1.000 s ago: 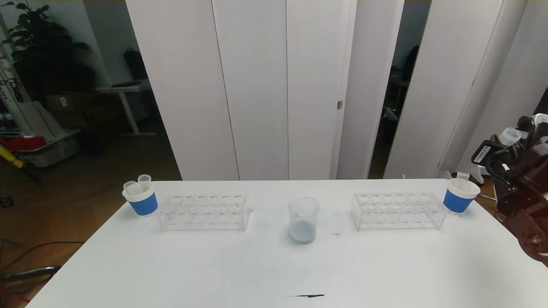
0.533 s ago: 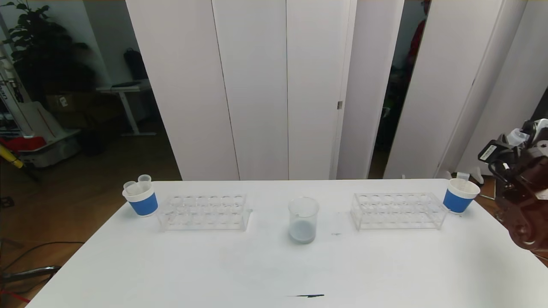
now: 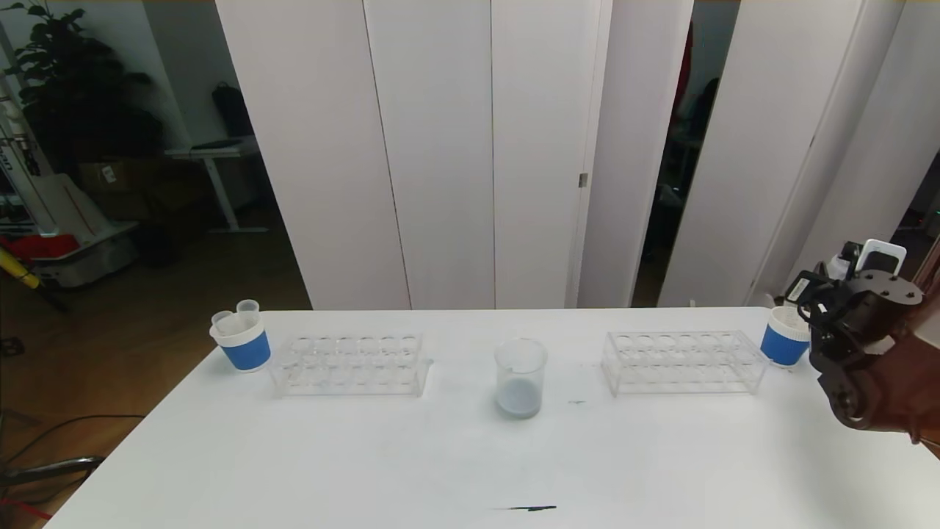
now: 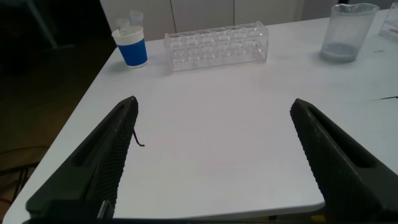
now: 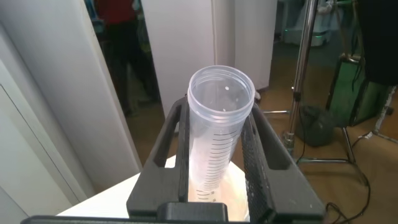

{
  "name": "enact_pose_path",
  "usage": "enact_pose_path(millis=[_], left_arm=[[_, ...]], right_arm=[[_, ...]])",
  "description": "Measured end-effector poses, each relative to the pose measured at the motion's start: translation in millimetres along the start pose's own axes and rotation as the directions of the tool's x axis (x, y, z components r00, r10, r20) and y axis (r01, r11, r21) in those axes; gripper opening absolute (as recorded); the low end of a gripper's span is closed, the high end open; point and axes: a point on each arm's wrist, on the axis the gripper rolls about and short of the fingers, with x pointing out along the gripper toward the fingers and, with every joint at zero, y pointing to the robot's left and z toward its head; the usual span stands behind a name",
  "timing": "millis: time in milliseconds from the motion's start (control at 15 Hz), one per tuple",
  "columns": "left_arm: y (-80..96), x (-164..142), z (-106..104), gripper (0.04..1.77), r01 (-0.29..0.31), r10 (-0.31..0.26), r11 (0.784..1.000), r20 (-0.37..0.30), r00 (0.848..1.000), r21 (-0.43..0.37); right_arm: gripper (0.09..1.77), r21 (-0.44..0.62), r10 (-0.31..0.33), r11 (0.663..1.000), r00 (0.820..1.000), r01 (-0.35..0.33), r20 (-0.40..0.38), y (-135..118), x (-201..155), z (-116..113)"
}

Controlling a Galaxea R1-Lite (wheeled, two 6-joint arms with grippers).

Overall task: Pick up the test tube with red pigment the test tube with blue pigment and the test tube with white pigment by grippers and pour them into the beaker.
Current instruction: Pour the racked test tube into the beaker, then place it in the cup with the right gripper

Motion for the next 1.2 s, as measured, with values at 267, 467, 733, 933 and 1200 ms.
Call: enact_pose_path(millis=[267,467,733,933,1200], left_arm=[[0.0,0.0,0.0,1.75,0.0,0.0,1.0,0.0,1.0,0.0],[0.0,0.0,0.0,1.75,0.0,0.0,1.0,0.0,1.0,0.0],[0.0,0.0,0.0,1.75,0.0,0.0,1.0,0.0,1.0,0.0],[0.0,0.0,0.0,1.75,0.001,-0.001,1.0,0.0,1.0,0.0],[0.0,0.0,0.0,1.75,0.0,0.0,1.0,0.0,1.0,0.0]], right_arm=[[0.57,-0.013,-0.006,1.0,0.998,0.005,-0.058,-1.1,-1.5,-25.3],[0.57,-0.017,-0.009,1.0,0.997,0.008,-0.075,-2.3,-1.5,-33.2],[0.57,-0.022,-0.015,1.0,0.997,0.013,-0.08,-4.4,-0.2,-36.2],[0.57,-0.024,-0.019,1.0,0.996,0.017,-0.083,-6.1,0.8,-38.8],[0.71,-0.027,-0.017,1.0,0.996,0.015,-0.089,-7.0,1.4,-40.9]])
